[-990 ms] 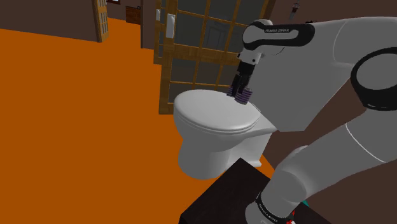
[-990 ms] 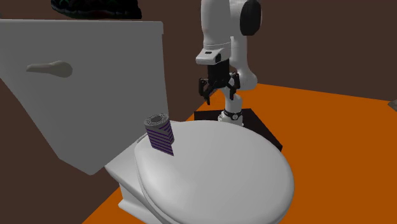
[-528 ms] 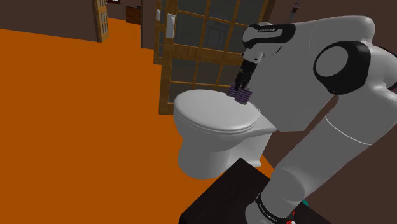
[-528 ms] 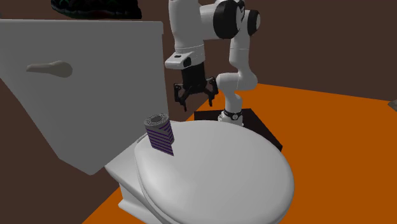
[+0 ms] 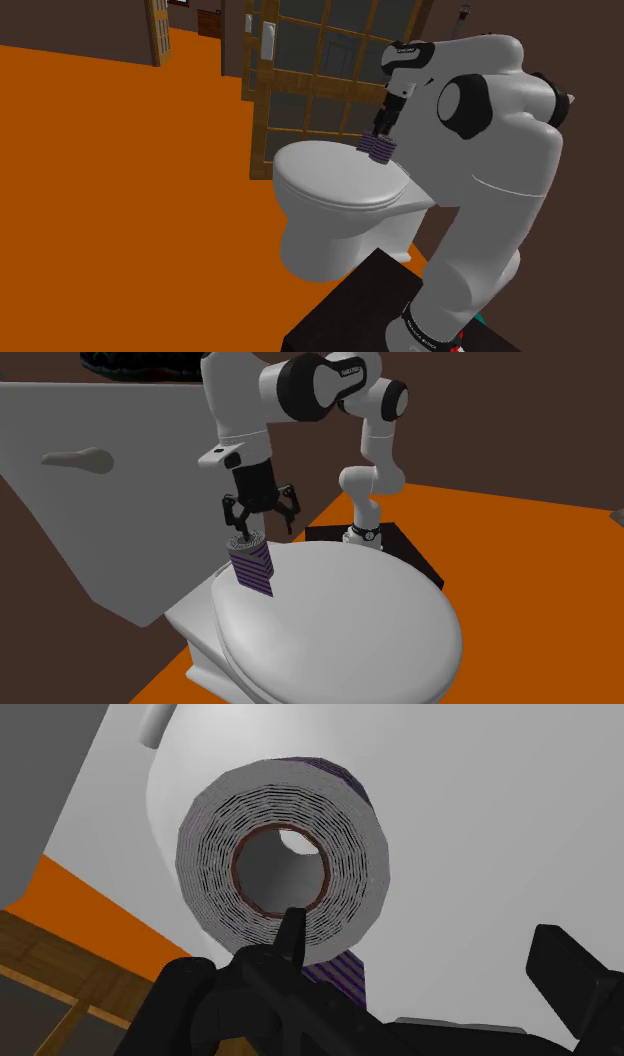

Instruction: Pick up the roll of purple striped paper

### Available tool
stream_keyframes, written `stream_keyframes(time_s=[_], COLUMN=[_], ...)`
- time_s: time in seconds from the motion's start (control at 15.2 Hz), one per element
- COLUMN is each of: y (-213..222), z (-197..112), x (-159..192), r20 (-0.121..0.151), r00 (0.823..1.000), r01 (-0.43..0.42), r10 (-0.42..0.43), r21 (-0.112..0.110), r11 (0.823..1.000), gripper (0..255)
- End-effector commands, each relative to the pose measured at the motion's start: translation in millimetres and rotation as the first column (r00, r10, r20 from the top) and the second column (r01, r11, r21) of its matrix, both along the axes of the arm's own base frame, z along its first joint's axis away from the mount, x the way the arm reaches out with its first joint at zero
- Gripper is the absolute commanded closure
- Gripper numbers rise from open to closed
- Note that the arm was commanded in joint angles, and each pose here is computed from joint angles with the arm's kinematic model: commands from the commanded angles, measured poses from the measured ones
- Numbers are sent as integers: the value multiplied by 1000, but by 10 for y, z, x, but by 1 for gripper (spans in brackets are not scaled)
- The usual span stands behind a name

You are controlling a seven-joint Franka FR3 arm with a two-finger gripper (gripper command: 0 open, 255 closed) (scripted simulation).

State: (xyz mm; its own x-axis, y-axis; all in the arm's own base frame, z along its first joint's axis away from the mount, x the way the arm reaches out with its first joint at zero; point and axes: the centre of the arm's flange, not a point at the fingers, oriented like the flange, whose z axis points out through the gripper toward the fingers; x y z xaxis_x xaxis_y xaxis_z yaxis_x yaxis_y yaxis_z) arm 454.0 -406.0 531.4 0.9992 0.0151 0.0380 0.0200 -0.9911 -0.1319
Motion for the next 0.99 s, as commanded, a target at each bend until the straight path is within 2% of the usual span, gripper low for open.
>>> stream_keyframes(time_s=[0.0, 0.13, 0.59, 0.79, 0.86, 0.92], y=[-249, -497, -497, -497, -562, -551], z=[-28, -52, -421, -452, -435, -442], x=[64, 129, 129, 129, 98, 83], r20=[8, 15, 15, 15, 16, 16], r00=[1000, 1000, 1000, 1000, 1000, 1000], r01=[8, 18, 18, 18, 18, 18], r10=[-8, -19, -19, -19, -19, -18], r21=[3, 5, 5, 5, 6, 6], r11=[1000, 1000, 1000, 1000, 1000, 1000], gripper=[0, 0, 0, 0, 255, 255])
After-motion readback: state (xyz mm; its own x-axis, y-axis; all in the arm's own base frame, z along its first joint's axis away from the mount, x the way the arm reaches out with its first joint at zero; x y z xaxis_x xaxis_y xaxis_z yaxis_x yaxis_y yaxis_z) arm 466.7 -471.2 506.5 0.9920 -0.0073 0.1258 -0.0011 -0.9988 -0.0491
